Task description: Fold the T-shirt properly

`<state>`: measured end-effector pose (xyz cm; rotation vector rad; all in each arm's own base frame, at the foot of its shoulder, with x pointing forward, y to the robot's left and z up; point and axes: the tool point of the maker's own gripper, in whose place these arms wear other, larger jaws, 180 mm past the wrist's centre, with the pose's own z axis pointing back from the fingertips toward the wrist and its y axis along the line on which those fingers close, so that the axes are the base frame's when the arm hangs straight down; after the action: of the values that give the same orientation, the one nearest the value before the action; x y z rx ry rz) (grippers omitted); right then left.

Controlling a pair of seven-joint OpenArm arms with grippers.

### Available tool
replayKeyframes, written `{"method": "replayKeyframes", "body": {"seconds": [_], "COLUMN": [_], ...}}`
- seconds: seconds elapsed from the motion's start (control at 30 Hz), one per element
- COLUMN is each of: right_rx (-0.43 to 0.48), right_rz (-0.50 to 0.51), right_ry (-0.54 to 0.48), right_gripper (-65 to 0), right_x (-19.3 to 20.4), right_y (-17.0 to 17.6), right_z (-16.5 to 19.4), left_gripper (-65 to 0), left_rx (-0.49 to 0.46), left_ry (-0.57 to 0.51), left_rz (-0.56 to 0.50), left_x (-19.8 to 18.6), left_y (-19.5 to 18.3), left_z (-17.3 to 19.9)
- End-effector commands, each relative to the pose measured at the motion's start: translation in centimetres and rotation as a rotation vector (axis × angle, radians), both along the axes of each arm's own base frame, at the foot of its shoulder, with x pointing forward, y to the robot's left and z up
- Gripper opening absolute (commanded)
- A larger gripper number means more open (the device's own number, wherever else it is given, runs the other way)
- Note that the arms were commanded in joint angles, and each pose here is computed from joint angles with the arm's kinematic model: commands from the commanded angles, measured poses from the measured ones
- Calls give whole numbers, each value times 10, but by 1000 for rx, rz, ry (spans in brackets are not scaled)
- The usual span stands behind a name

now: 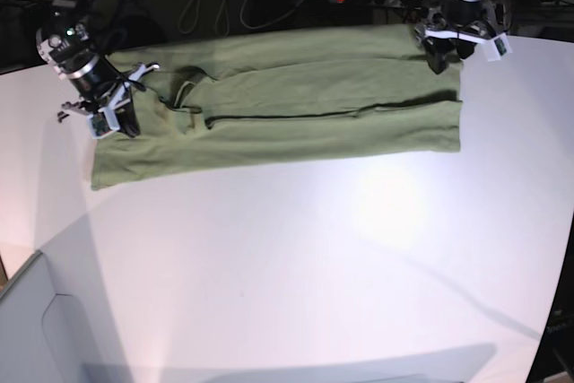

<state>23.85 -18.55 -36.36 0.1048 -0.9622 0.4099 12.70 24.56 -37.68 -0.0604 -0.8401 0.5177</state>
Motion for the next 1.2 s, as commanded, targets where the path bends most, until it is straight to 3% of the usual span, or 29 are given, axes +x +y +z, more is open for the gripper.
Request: {"method": "replayKeyframes", "body": {"seconds": [0.0,0.37,0.77,0.83,0.97,1.17], "right_rx": [11,11,9,9,9,9], "right_rz": [17,16,15,15,15,15], "right_ry": [-45,-43,-42,-42,-42,-42], "right_gripper": [-645,-645,-645,-645,-645,-645], "right_x": [5,5,5,5,5,5], "right_y": [1,1,1,1,1,1], "right_z": [11,11,11,11,11,11], "left_gripper": [-271,-271,-273,-315,-514,-525], "left_rx": [16,29,23,23,23,6], "left_ry": [-26,-9,-5,-5,-24,2], "left_rz": [-3,56,44,44,43,59], "left_x": [3,2,3,3,10,5], "left_y": [2,24,22,22,22,24], "left_z": [7,-5,-8,-8,-6,-17]}}
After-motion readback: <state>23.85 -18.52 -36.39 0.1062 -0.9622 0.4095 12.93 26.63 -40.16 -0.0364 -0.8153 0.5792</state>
